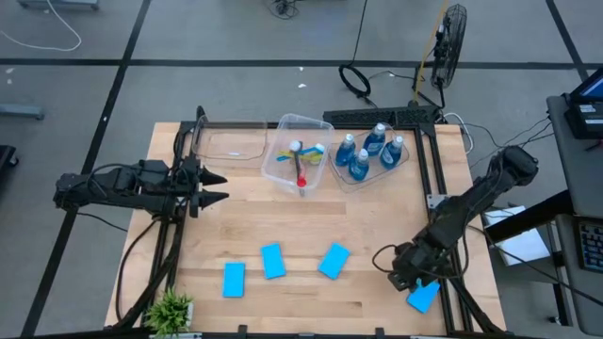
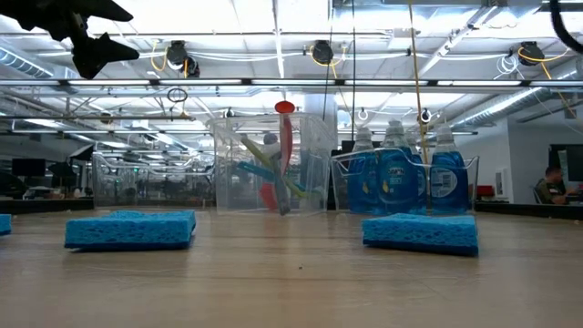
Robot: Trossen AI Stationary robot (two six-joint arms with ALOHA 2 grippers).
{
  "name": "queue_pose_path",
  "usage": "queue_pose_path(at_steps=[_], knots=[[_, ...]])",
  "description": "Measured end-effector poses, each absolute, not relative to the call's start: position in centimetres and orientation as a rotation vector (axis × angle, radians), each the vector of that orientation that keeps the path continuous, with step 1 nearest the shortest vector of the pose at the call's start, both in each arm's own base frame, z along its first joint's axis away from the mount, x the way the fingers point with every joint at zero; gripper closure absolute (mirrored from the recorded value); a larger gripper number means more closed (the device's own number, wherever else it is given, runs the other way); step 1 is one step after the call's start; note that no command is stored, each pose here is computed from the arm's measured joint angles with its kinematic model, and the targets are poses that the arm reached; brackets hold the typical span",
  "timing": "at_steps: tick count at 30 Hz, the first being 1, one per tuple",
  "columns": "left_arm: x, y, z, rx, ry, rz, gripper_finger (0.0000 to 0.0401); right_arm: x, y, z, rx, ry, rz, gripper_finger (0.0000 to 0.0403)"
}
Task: Pick & Place Kitchen Sink Supplies
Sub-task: Put the blue sponge into the left transparent bin
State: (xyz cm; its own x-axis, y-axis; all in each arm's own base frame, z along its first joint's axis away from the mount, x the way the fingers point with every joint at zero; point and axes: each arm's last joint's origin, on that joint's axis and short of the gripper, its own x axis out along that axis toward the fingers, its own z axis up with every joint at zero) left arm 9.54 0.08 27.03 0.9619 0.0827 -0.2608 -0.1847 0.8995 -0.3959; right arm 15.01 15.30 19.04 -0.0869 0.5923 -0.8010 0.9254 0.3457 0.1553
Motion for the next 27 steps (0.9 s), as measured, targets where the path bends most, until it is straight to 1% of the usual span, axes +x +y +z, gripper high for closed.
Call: queue_pose_path(at_steps=[4,8,10,13,19,24,27], knots=[[9.5,0.1,27.0,-0.431,0.242,0.140,0.0124,14.1,15.9,17.0,1.418,1.783,-0.509,0.0218],[9.5,0.1,27.0,-0.431,0.242,0.140,0.0127,13.3,16.0,15.5,1.478,1.691,-0.559,0.0218],[9.5,0.1,27.0,-0.431,0.242,0.140,0.0125,12.9,16.0,14.9,1.498,1.689,-0.586,0.0218],[9.5,0.1,27.0,-0.431,0.242,0.140,0.0119,12.6,15.9,14.3,1.529,1.670,-0.612,0.0218],[9.5,0.1,27.0,-0.431,0.242,0.141,0.0110,12.5,15.5,13.7,1.543,1.568,-0.681,0.0218],[9.5,0.1,27.0,-0.431,0.242,0.141,0.0114,12.4,15.2,13.5,1.537,1.544,-0.703,0.0228],[9.5,0.1,27.0,-0.430,0.242,0.141,0.0120,12.6,15.1,13.5,1.531,1.464,-0.701,0.0235]])
